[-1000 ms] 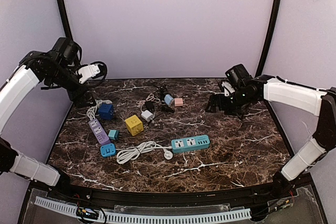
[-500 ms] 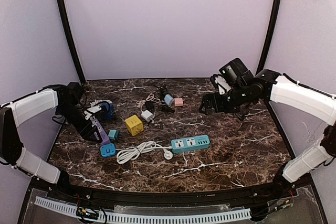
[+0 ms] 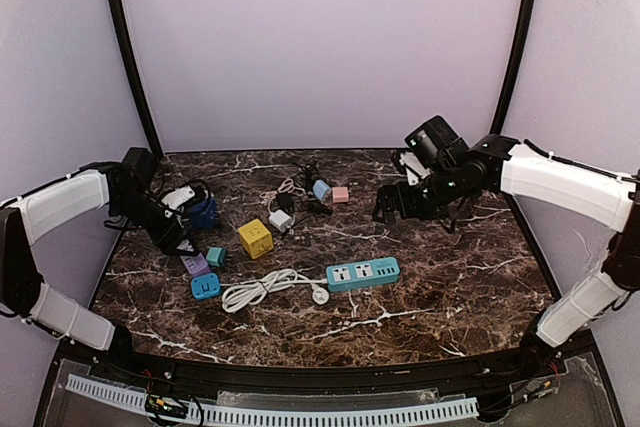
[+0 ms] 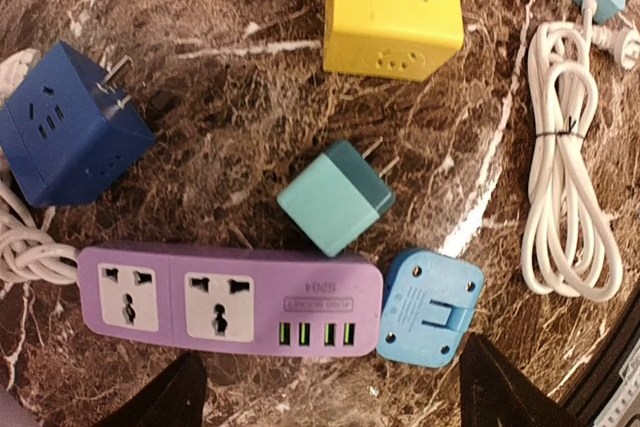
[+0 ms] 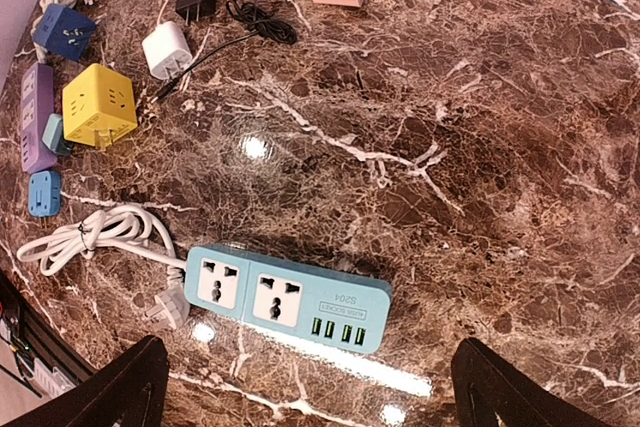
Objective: Insert the plug
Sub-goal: Pick up the plug from the center of the board.
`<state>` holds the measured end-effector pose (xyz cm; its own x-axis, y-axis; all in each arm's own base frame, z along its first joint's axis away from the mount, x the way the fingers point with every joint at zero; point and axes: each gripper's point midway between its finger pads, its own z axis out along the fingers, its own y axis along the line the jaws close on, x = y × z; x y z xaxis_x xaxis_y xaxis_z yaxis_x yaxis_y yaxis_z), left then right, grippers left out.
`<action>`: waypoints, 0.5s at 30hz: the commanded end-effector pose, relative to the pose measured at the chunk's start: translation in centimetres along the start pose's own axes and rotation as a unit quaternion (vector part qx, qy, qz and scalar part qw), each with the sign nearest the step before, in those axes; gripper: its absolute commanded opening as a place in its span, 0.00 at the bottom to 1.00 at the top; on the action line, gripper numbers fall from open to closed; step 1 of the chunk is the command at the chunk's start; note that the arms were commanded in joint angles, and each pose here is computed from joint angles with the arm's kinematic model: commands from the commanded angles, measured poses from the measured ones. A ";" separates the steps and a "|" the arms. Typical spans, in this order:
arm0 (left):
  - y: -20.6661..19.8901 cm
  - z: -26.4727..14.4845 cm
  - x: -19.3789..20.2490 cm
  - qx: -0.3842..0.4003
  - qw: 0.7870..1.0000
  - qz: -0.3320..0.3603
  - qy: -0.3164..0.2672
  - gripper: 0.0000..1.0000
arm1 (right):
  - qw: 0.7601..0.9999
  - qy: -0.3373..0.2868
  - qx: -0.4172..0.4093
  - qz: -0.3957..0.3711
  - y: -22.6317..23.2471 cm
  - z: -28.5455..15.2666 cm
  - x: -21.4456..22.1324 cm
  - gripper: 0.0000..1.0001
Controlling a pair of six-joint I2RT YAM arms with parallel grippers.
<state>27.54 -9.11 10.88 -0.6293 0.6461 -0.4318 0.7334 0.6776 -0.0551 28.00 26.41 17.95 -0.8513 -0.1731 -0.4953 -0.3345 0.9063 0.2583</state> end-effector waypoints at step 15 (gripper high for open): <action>-1.5 9.6 -10.9 0.030 0.991 0.133 -0.007 0.95 | 1.000 0.008 0.000 -0.010 0.7 1.9 -0.2 0.99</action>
<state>33.24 -20.22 6.73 -0.4380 0.7825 -0.4426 0.8834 0.4658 -0.0507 28.44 27.09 16.75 -0.8598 -0.1876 -0.4749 -0.3352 0.9090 0.2477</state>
